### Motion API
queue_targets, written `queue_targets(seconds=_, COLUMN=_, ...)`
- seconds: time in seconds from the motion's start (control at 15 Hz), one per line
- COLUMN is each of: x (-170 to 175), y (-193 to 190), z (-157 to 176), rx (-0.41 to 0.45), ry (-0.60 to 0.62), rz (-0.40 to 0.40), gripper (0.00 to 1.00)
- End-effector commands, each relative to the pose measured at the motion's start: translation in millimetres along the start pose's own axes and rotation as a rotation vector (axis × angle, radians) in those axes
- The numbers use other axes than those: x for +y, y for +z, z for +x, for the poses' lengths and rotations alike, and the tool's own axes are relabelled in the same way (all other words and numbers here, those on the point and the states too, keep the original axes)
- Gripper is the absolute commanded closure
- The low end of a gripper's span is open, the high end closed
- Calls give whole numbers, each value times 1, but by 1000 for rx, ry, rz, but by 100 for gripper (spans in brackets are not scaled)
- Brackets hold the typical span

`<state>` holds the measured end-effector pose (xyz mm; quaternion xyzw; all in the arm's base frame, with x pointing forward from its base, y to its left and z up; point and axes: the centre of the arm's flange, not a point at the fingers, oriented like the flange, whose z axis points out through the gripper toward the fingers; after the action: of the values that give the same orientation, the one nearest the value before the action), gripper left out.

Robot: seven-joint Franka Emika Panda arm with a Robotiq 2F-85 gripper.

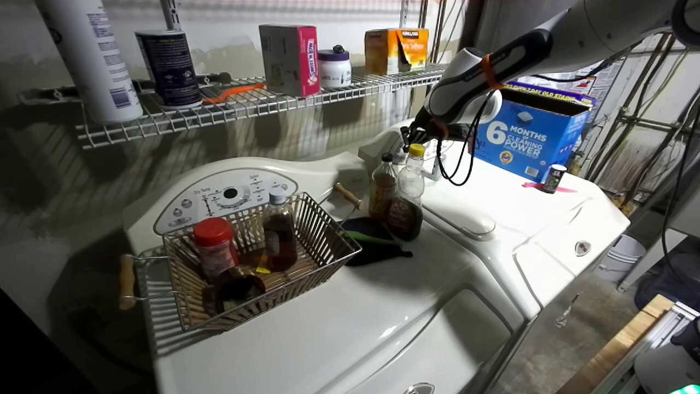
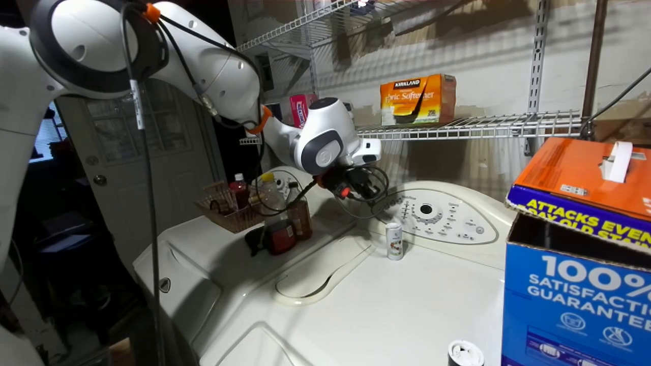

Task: Press a button on the washing machine on the right.

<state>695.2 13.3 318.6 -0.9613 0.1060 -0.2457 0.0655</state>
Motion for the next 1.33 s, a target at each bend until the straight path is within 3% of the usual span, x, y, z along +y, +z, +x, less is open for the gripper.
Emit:
queue_targets(seconds=0.0, x=7, y=18, z=19, rx=4, ry=3, rz=-1, gripper=100)
queue_targets(seconds=1.27, x=4, y=47, z=26, rx=-1, ry=8, rz=-20, gripper=100)
